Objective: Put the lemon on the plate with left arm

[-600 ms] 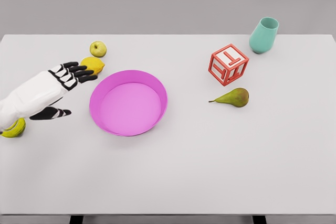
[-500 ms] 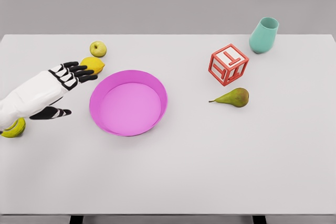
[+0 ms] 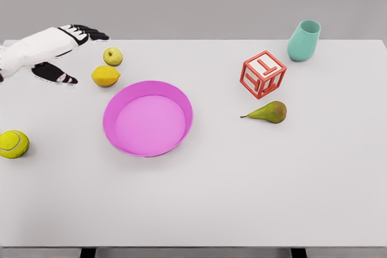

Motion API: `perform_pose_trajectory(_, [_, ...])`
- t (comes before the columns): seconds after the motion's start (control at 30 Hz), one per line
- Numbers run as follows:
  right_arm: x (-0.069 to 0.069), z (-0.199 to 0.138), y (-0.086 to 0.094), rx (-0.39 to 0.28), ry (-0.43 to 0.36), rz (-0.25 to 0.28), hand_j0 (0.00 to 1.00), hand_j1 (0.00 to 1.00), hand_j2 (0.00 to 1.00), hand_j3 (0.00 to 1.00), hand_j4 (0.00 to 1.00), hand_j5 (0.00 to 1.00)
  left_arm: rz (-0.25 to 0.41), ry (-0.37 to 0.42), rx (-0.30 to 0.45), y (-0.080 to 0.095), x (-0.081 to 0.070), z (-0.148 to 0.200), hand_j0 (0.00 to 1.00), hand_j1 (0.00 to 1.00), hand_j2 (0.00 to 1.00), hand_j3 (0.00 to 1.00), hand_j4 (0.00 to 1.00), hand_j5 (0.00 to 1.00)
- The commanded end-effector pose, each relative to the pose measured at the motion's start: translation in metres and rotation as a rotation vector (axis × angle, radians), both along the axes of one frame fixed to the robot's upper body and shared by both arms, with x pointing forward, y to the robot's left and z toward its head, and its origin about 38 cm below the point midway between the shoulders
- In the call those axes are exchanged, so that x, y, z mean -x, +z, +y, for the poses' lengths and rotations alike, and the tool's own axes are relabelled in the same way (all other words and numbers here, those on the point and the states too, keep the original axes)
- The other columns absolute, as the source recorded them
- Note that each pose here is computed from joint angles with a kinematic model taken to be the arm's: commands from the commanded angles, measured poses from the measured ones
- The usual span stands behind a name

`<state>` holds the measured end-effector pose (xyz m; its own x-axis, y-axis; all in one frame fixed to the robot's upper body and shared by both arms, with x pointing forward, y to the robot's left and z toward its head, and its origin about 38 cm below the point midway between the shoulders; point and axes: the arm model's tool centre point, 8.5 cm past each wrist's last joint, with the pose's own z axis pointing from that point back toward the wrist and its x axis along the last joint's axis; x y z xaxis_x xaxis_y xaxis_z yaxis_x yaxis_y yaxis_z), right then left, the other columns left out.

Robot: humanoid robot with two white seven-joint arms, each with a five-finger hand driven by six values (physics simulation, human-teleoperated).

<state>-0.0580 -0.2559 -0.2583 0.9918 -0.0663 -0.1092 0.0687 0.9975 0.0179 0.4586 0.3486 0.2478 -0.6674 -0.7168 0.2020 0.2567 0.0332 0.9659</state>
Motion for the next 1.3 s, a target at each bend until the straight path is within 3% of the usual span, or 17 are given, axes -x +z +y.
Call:
perform_pose_trajectory(0.0, [0.000, 0.000, 0.000, -0.001, 0.000, 0.001, 1.00, 1.00, 1.00, 1.00, 1.00, 1.00, 0.166, 0.034, 0.036, -0.055, -0.011, -0.001, 1.00, 1.00, 1.00, 1.00, 1.00, 1.00])
perform_pose_trajectory(0.1, [0.000, 0.000, 0.000, -0.001, 0.000, 0.001, 1.00, 1.00, 1.00, 1.00, 1.00, 1.00, 0.228, 0.054, 0.036, -0.070, -0.030, -0.007, 1.00, 1.00, 1.00, 1.00, 1.00, 1.00])
perform_pose_trajectory(0.27, [0.000, 0.000, 0.000, -0.001, 0.000, 0.001, 1.00, 1.00, 1.00, 1.00, 1.00, 1.00, 0.279, 0.103, 0.035, -0.087, -0.034, 0.003, 1.00, 1.00, 1.00, 1.00, 1.00, 1.00])
perform_pose_trajectory(0.5, [0.000, 0.000, 0.000, -0.001, 0.000, 0.001, 1.00, 1.00, 1.00, 1.00, 1.00, 1.00, 0.249, 0.101, -0.004, -0.075, -0.041, 0.001, 1.00, 1.00, 1.00, 1.00, 1.00, 1.00])
perform_pose_trajectory(0.6, [0.000, 0.000, 0.000, -0.001, 0.000, 0.001, 1.00, 1.00, 1.00, 1.00, 1.00, 1.00, 0.220, 0.097, -0.057, -0.066, -0.048, -0.004, 1.00, 1.00, 1.00, 1.00, 1.00, 1.00])
perform_pose_trajectory(0.93, [0.000, 0.000, 0.000, 0.000, 0.000, -0.001, 1.00, 1.00, 1.00, 1.00, 1.00, 1.00, 0.204, 0.094, -0.185, -0.070, -0.053, -0.014, 0.97, 0.97, 0.97, 0.97, 0.97, 0.97])
perform_pose_trajectory(1.03, [0.000, 0.000, 0.000, -0.001, 0.000, 0.001, 1.00, 1.00, 1.00, 1.00, 1.00, 1.00, 0.204, 0.092, -0.195, -0.072, -0.053, -0.016, 0.97, 0.97, 0.97, 0.97, 0.97, 0.97])
perform_pose_trajectory(1.1, [0.000, 0.000, 0.000, -0.001, 0.000, 0.001, 1.00, 1.00, 1.00, 1.00, 1.00, 1.00, 0.211, 0.088, -0.189, -0.075, -0.054, -0.020, 0.88, 0.88, 0.88, 0.88, 0.88, 0.88])
perform_pose_trajectory(1.27, [0.000, 0.000, 0.000, -0.001, 0.000, 0.001, 1.00, 1.00, 1.00, 1.00, 1.00, 1.00, 0.207, 0.087, -0.192, -0.073, -0.055, -0.021, 0.89, 0.89, 0.89, 0.89, 0.89, 0.89])
